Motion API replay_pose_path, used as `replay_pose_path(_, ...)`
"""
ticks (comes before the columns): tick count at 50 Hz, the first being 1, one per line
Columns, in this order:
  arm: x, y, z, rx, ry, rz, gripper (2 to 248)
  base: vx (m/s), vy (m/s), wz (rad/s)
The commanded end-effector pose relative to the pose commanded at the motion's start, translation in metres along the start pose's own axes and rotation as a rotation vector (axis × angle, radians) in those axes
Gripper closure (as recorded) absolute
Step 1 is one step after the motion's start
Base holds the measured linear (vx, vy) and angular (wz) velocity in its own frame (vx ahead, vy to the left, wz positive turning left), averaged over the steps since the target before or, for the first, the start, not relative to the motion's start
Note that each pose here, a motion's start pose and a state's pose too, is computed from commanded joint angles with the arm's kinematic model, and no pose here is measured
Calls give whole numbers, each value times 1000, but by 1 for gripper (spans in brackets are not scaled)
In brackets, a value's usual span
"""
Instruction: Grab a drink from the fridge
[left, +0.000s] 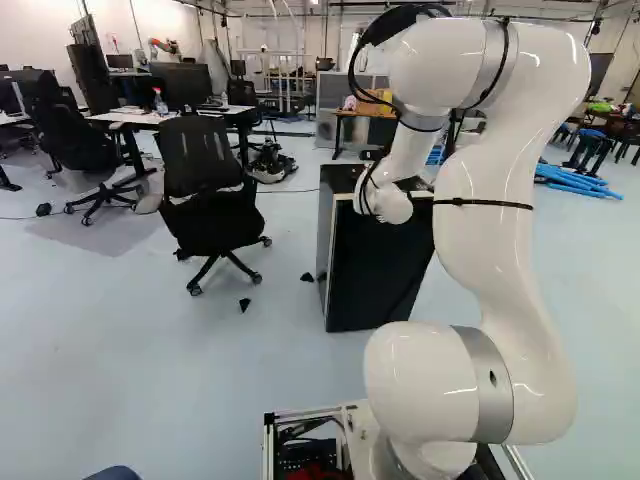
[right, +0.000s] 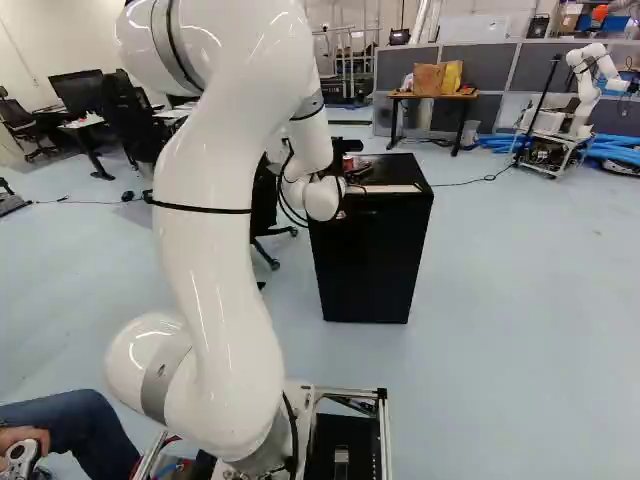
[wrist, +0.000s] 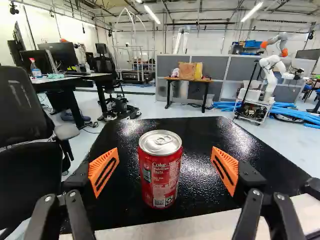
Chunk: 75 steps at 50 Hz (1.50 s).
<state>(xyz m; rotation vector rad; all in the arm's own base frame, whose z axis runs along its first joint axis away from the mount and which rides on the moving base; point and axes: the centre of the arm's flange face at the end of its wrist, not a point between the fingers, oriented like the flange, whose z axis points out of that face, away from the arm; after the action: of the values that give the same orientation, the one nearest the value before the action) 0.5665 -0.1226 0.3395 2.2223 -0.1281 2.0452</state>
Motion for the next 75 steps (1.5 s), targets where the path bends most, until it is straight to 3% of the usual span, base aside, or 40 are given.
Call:
replay_pose_path(18,0,0,1,0,1,0,3,0,0,0)
replay_pose_path(19,0,0,1,0,1,0,24,0,0,0)
replay_pose_path(23,0,0,1,0,1,0,24,0,0,0)
replay_pose_path(24,0,0,1,0,1,0,63,0,0,0)
replay_pose_path(29,0,0,1,0,1,0,63,0,0,0)
replay_pose_path(30,0,0,1,0,1,0,102,0,0,0)
replay_pose_path(34,0,0,1,0,1,0,102,0,0,0)
replay_pose_path(35,0,0,1,0,1,0,139,0,0,0)
replay_pose_path(39,0,0,1,0,1,0,139,0,0,0)
replay_pose_path(40,0,0,1,0,1,0,150,0,0,0)
replay_pose_path(53,2,0,1,0,4,0,150,0,0,0)
replay_pose_path(75,25,1,-1,-1,43,-3,150,0,0,0)
